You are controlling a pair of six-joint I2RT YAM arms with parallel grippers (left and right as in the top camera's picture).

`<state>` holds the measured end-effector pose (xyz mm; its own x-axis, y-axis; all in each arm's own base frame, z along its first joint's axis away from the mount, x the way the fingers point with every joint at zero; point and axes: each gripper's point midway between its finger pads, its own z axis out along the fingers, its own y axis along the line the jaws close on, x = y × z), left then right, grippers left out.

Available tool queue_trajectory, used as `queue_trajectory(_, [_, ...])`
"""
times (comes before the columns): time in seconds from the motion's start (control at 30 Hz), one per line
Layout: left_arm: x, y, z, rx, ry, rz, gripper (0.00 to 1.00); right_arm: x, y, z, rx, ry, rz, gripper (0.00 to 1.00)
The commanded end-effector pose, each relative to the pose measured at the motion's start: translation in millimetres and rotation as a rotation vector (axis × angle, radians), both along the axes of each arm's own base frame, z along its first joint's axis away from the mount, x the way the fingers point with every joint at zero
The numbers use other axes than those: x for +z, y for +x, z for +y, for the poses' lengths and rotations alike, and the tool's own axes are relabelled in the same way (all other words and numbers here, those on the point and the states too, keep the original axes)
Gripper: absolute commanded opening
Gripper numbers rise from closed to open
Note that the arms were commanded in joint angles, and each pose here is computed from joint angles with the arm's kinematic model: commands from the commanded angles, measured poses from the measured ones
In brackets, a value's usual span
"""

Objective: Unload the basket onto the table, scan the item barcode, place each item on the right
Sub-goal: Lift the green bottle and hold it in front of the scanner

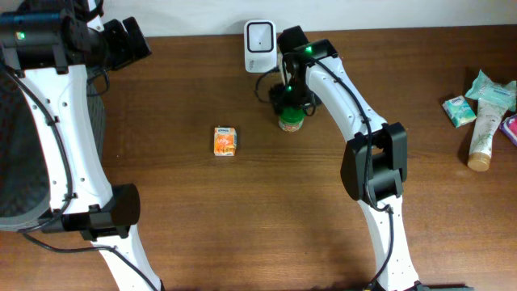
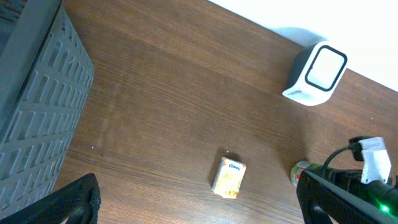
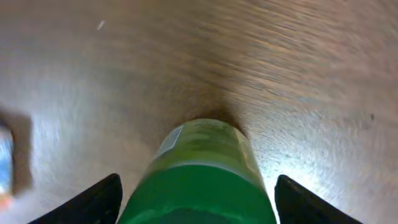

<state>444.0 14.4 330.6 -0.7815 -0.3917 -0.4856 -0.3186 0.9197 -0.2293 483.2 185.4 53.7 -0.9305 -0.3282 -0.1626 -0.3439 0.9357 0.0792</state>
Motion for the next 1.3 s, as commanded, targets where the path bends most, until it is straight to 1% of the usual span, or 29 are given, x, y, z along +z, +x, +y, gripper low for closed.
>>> queue_trajectory(0.0, [7,-4,0,-0.013,0.006,-0.018,0.99,4,2,-8,0.329,-0.075,-0.054,0.99])
queue_trajectory(0.07, [7,-4,0,-0.013,0.006,-0.018,0.99,4,3,-9,0.261,-0.074,-0.049,0.99])
queue_trajectory(0.13, [7,-4,0,-0.013,0.006,-0.018,0.99,6,2,3,0.022,0.029,-0.012,0.99])
queue_trajectory(0.17, [7,-4,0,-0.013,0.006,-0.018,0.99,7,1,10,-0.062,0.080,0.011,0.99])
queue_trajectory(0.2, [7,-4,0,-0.013,0.006,-0.018,0.99,8,1,15,-0.218,0.129,0.045,0.99])
queue_trajectory(0.3, [7,-4,0,-0.013,0.006,-0.018,0.99,6,-7,13,-0.559,0.150,0.134,0.99])
queue_trajectory(0.33, [7,-4,0,-0.013,0.006,-0.018,0.99,6,-7,12,-0.644,0.155,0.150,0.99])
queue_trajectory(0.4, [7,-4,0,-0.013,0.006,-0.018,0.99,6,-6,10,-0.737,0.158,0.157,0.99])
queue_trajectory(0.47, [7,-4,0,-0.013,0.006,-0.018,0.99,4,-2,-3,-0.861,0.111,0.120,0.99])
queue_trajectory(0.5, [7,-4,0,-0.013,0.006,-0.018,0.99,4,-1,-5,-0.896,0.104,0.113,0.99])
queue_trajectory(0.57, [7,-4,0,-0.013,0.006,-0.018,0.99,3,-1,-7,-0.901,0.093,0.106,0.99])
queue_trajectory(0.6, [7,-4,0,-0.013,0.006,-0.018,0.99,2,-1,-11,-0.905,0.075,0.096,0.94])
queue_trajectory(0.67, [7,-4,0,-0.013,0.006,-0.018,0.99,1,-3,-21,-0.914,0.021,0.074,0.66])
queue_trajectory(0.7, [7,-4,0,-0.013,0.006,-0.018,0.99,1,-5,-24,-0.916,0.005,0.074,0.62])
queue_trajectory(0.73, [7,-4,0,-0.013,0.006,-0.018,0.99,1,-7,-22,-0.902,0.007,0.086,0.61])
queue_trajectory(0.77, [7,-4,0,-0.013,0.006,-0.018,0.99,1,-8,-20,-0.847,0.011,0.091,0.61])
queue_trajectory(0.83, [7,-4,0,-0.013,0.006,-0.018,0.99,1,-4,-18,-0.690,0.005,0.068,0.61])
queue_trajectory(0.9, [7,-4,0,-0.013,0.006,-0.018,0.99,5,4,-2,-0.390,0.058,0.036,0.60])
queue_trajectory(0.93, [7,-4,0,-0.013,0.006,-0.018,0.99,8,4,13,-0.170,0.114,0.023,0.60])
queue_trajectory(0.97, [7,-4,0,-0.013,0.006,-0.018,0.99,9,-1,23,0.020,0.141,0.013,0.60])
queue_trajectory(1.0, [7,-4,0,-0.013,0.006,-0.018,0.99,9,-8,26,0.197,0.127,0.002,0.61])
queue_trajectory(1.03, [7,-4,0,-0.013,0.006,-0.018,0.99,8,-13,26,0.323,0.109,-0.004,0.61])
queue_trajectory(1.07, [7,-4,0,-0.013,0.006,-0.018,0.99,7,-16,25,0.391,0.098,-0.006,0.61])
queue_trajectory(1.1, [7,-4,0,-0.013,0.006,-0.018,0.99,6,-18,20,0.454,0.066,-0.006,0.61])
queue_trajectory(1.13, [7,-4,0,-0.013,0.006,-0.018,0.99,4,-17,12,0.470,0.018,-0.008,0.62])
queue_trajectory(1.17, [7,-4,0,-0.013,0.006,-0.018,0.99,3,-14,5,0.466,-0.027,-0.014,0.70])
queue_trajectory(1.2, [7,-4,0,-0.013,0.006,-0.018,0.99,3,-12,2,0.462,-0.050,-0.022,0.93])
queue_trajectory(1.23, [7,-4,0,-0.013,0.006,-0.018,0.99,3,-11,2,0.461,-0.052,-0.024,0.99])
queue_trajectory(1.27, [7,-4,0,-0.013,0.006,-0.018,0.99,3,-11,2,0.434,-0.046,-0.022,0.99])
